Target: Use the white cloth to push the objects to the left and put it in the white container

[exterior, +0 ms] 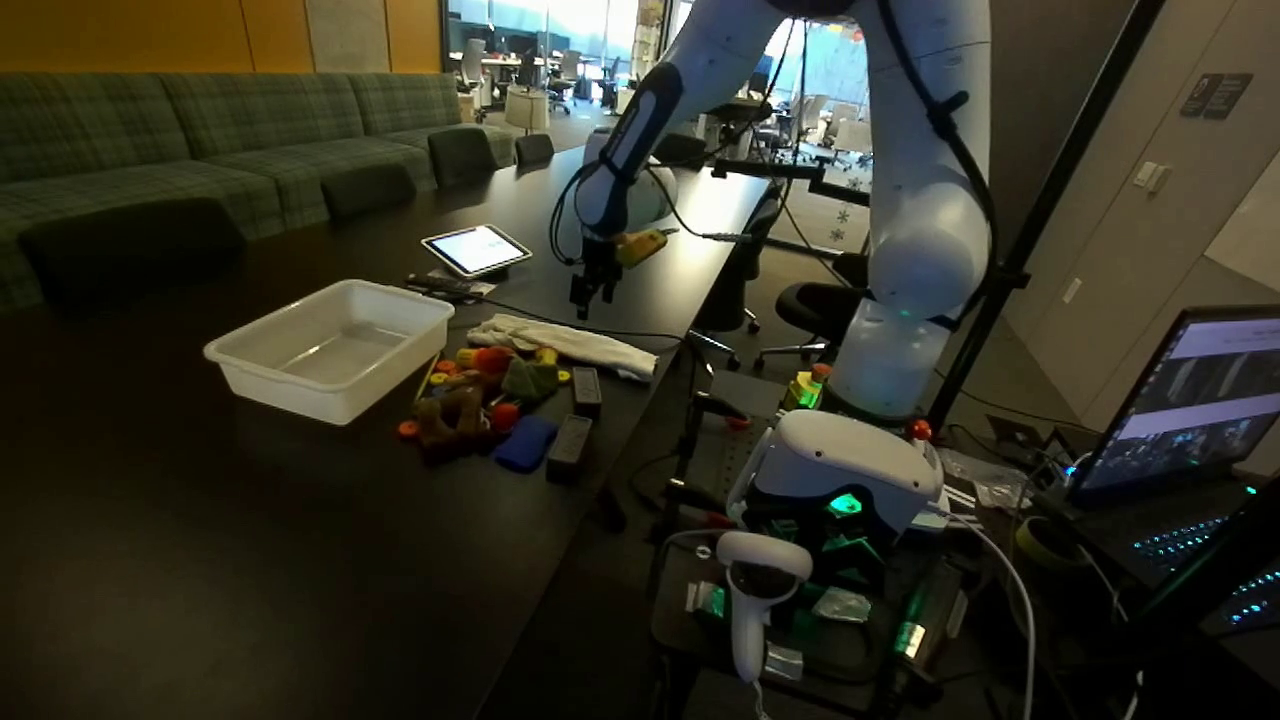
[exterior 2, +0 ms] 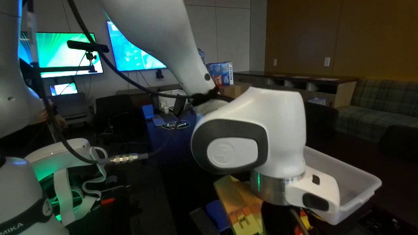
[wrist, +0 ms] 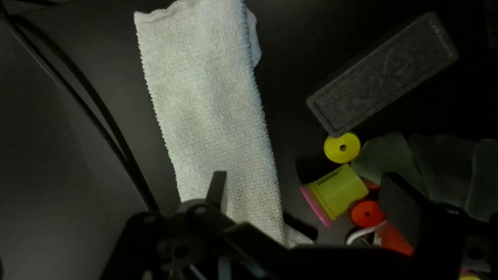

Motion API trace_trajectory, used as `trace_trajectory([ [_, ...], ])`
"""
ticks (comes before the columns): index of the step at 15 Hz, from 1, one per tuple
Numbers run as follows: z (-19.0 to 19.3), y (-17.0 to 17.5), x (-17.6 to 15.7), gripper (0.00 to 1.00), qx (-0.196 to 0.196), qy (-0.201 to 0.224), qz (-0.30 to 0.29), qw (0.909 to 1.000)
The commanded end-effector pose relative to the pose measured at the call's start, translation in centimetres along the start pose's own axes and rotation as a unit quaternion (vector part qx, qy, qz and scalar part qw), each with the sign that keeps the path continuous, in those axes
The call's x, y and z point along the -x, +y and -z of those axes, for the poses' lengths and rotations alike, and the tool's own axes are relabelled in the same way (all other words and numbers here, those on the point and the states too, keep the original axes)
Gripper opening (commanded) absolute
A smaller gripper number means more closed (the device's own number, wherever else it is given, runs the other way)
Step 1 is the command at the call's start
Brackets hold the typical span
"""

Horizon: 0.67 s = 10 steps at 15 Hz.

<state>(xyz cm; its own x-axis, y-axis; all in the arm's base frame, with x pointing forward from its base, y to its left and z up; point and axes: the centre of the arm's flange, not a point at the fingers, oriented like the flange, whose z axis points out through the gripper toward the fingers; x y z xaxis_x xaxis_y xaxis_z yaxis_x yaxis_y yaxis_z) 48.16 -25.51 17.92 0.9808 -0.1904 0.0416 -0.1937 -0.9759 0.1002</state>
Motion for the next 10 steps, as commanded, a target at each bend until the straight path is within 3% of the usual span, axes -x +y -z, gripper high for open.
trace_trajectory([
  [1,-7.1,2.6,-5.6,1.0,-0.012,0.001,-0.01,0.9999],
  [5,-13.5,4.7,-9.6,1.0,-0.006,0.0,-0.022,0.9997],
  [10,-17.4,7.2,-13.1,1.0,0.01,0.013,-0.029,0.9995],
])
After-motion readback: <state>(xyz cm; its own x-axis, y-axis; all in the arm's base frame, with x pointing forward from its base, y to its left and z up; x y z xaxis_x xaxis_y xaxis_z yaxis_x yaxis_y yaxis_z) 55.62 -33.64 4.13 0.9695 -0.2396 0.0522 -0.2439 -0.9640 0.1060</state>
